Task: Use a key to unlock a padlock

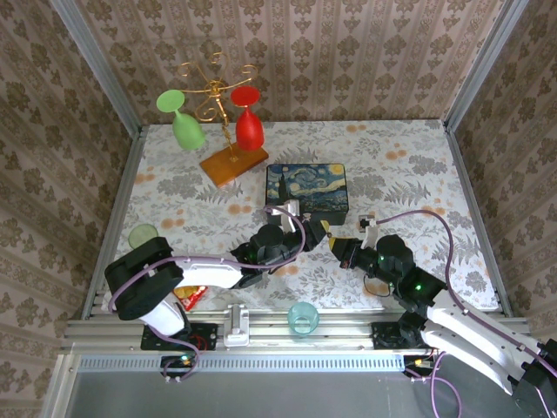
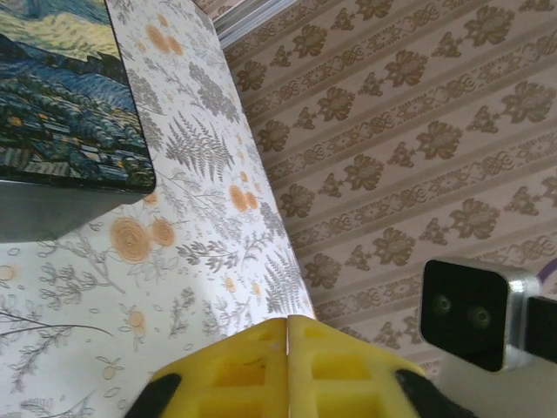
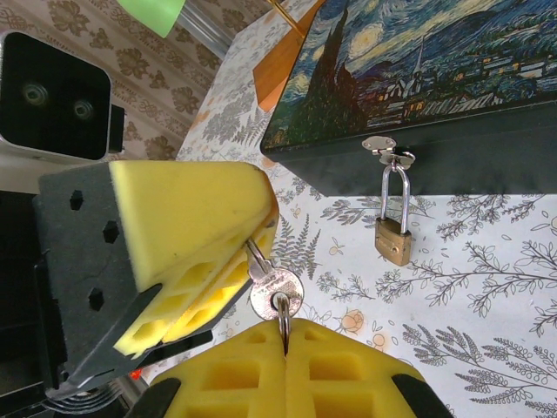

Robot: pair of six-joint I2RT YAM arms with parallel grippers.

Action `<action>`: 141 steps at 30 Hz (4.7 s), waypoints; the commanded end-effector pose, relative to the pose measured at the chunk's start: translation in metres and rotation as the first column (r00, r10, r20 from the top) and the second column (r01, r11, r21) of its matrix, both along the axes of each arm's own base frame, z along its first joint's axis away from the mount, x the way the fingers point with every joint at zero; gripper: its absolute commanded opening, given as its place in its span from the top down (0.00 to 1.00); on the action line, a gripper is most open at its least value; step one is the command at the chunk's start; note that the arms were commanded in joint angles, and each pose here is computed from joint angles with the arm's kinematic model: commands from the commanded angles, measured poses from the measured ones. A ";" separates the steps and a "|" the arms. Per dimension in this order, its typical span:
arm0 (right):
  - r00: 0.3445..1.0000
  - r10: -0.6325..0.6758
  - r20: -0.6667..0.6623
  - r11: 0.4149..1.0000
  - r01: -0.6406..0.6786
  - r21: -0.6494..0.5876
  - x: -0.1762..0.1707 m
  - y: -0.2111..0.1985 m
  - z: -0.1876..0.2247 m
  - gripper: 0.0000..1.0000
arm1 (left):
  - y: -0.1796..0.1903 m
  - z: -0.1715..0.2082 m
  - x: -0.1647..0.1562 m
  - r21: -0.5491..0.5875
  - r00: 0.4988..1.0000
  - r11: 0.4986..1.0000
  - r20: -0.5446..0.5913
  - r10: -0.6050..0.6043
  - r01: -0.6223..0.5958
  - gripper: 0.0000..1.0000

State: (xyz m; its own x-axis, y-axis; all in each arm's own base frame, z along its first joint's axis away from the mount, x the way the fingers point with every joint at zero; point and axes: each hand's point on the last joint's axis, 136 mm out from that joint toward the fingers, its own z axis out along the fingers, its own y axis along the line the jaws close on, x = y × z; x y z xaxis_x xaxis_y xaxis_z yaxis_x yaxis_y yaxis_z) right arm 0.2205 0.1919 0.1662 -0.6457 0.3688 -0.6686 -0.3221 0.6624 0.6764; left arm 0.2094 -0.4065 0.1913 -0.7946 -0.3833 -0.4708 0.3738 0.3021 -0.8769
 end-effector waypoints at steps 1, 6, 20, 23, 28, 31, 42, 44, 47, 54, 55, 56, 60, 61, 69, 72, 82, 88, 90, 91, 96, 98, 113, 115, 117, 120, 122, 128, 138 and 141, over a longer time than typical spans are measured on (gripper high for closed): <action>1.000 -0.001 0.009 1.000 0.001 -0.003 -0.002 -0.001 0.001 0.99 | -0.004 0.021 0.000 -0.022 0.998 0.999 0.052 -0.024 0.026 1.00; 0.994 0.063 0.094 0.993 -0.053 -0.104 -0.006 -0.008 0.033 0.00 | 0.006 0.040 0.003 -0.039 0.994 0.999 0.105 -0.026 0.031 1.00; 0.917 0.175 0.358 0.855 -0.322 0.407 0.014 0.004 0.143 0.00 | 0.037 0.116 0.002 -0.289 0.961 0.957 0.272 0.048 0.033 1.00; 0.910 0.199 0.365 0.843 -0.349 0.411 0.013 0.011 0.147 0.03 | 0.036 0.118 -0.002 -0.283 0.953 0.959 0.298 0.050 0.038 1.00; 0.905 0.233 0.356 0.824 -0.378 0.422 0.009 0.021 0.147 0.09 | 0.037 0.121 -0.003 -0.312 0.948 0.950 0.311 0.074 0.028 1.00; 0.901 0.246 0.357 0.806 -0.395 0.440 0.006 0.029 0.150 0.17 | 0.038 0.124 -0.006 -0.310 0.939 0.951 0.331 0.095 0.013 1.00; 0.891 0.257 0.373 0.760 -0.425 0.492 0.004 0.036 0.161 0.58 | 0.045 0.125 -0.007 -0.306 0.931 0.952 0.345 0.120 -0.009 1.00; 0.895 0.251 0.369 0.761 -0.418 0.496 0.004 0.035 0.160 0.62 | 0.047 0.125 -0.006 -0.306 0.928 0.952 0.348 0.132 -0.020 1.00; 0.900 0.247 0.358 0.764 -0.408 0.500 0.004 0.034 0.156 0.66 | 0.050 0.127 -0.006 -0.307 0.923 0.951 0.356 0.145 -0.031 1.00; 0.908 0.235 0.346 0.769 -0.391 0.505 0.001 0.031 0.150 0.82 | 0.047 0.128 -0.007 -0.310 0.924 0.950 0.357 0.136 -0.020 1.00; 0.910 0.234 0.343 0.770 -0.389 0.507 0.001 0.030 0.150 0.83 | 0.048 0.127 -0.006 -0.310 0.926 0.951 0.352 0.138 -0.024 1.00; 0.911 0.231 0.342 0.771 -0.386 0.507 0.000 0.030 0.148 0.86 | 0.047 0.126 -0.006 -0.308 0.925 0.951 0.353 0.138 -0.024 1.00; 0.913 0.227 0.339 0.774 -0.381 0.506 0.000 0.028 0.146 0.95 | 0.046 0.119 -0.004 -0.296 0.928 0.955 0.346 0.136 -0.030 1.00; 0.913 0.228 0.337 0.775 -0.380 0.504 -0.001 0.029 0.145 0.95 | 0.046 0.119 -0.004 -0.296 0.928 0.955 0.346 0.137 -0.030 1.00; 0.907 0.234 0.350 0.772 -0.392 0.501 -0.001 0.031 0.152 0.85 | 0.041 0.116 -0.006 -0.282 0.928 0.959 0.353 0.118 -0.014 1.00; 0.897 0.254 0.361 0.767 -0.414 0.490 -0.003 0.036 0.156 0.91 | 0.041 0.115 -0.005 -0.284 0.929 0.959 0.349 0.123 -0.020 1.00; 0.908 0.220 0.356 0.772 -0.385 0.505 -0.001 0.032 0.150 0.82 | 0.039 0.107 -0.002 -0.281 0.941 0.959 0.316 0.122 -0.030 1.00; 0.906 0.223 0.359 0.776 -0.388 0.498 0.000 0.033 0.150 0.87 | 0.038 0.106 -0.002 -0.278 0.939 0.960 0.320 0.123 -0.031 1.00; 0.908 0.219 0.358 0.777 -0.384 0.499 0.001 0.033 0.148 0.89 | 0.038 0.106 -0.001 -0.278 0.940 0.960 0.317 0.123 -0.031 1.00; 0.907 0.219 0.361 0.776 -0.386 0.499 0.000 0.033 0.148 0.91 | 0.038 0.105 -0.001 -0.277 0.941 0.960 0.316 0.121 -0.030 1.00; 0.911 0.208 0.355 0.780 -0.374 0.502 0.001 0.031 0.145 1.00 | 0.040 0.103 0.000 -0.275 0.942 0.961 0.311 0.128 -0.040 1.00; 0.914 0.199 0.352 0.786 -0.364 0.500 0.001 0.030 0.142 1.00 | 0.044 0.099 0.002 -0.267 0.942 0.962 0.306 0.142 -0.058 0.88; 0.995 0.098 0.027 0.990 -0.100 0.103 0.013 -0.004 0.036 1.00 | 0.083 0.040 0.028 0.360 0.942 0.933 0.321 -0.101 -0.023 0.00; 0.997 0.066 -0.026 0.996 -0.065 0.063 0.018 -0.012 0.020 1.00 | 0.085 0.014 0.031 0.401 0.948 0.915 0.272 -0.165 0.044 0.00; 0.997 0.051 -0.063 0.998 -0.050 0.031 0.020 -0.017 0.009 1.00 | 0.085 -0.010 0.033 0.472 0.946 0.879 0.251 -0.204 0.064 0.00; 0.996 0.031 -0.084 1.000 -0.031 0.002 0.023 -0.025 -0.003 1.00 | 0.073 -0.043 0.036 0.545 0.940 0.828 0.198 -0.279 0.131 0.03; 0.996 0.023 -0.090 1.000 -0.023 -0.002 0.024 -0.029 -0.007 1.00 | 0.063 -0.057 0.041 0.556 0.936 0.815 0.177 -0.306 0.161 0.07; 0.993 0.030 -0.116 0.999 -0.032 -0.011 0.023 -0.032 -0.018 1.00 | 0.049 -0.098 0.065 0.591 0.953 0.790 0.112 -0.280 0.163 0.13; 0.990 0.031 -0.137 0.999 -0.032 -0.005 0.017 -0.034 -0.032 1.00 | 0.035 -0.123 0.075 0.600 0.951 0.779 0.094 -0.295 0.183 0.24; 0.989 0.028 -0.142 1.000 -0.029 -0.003 0.016 -0.035 -0.035 1.00 | 0.032 -0.126 0.072 0.586 0.952 0.788 0.089 -0.293 0.188 0.31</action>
State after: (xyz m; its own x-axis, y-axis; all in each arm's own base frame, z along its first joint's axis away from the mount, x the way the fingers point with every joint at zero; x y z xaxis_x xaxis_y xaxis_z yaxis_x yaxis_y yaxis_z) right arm 0.2409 0.1567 0.1341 -0.7393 0.3547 -0.5724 -0.2305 0.6654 0.7100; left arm 0.2777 -0.3616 0.0528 -0.7453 0.2017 -0.6355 0.5908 0.6416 -0.4892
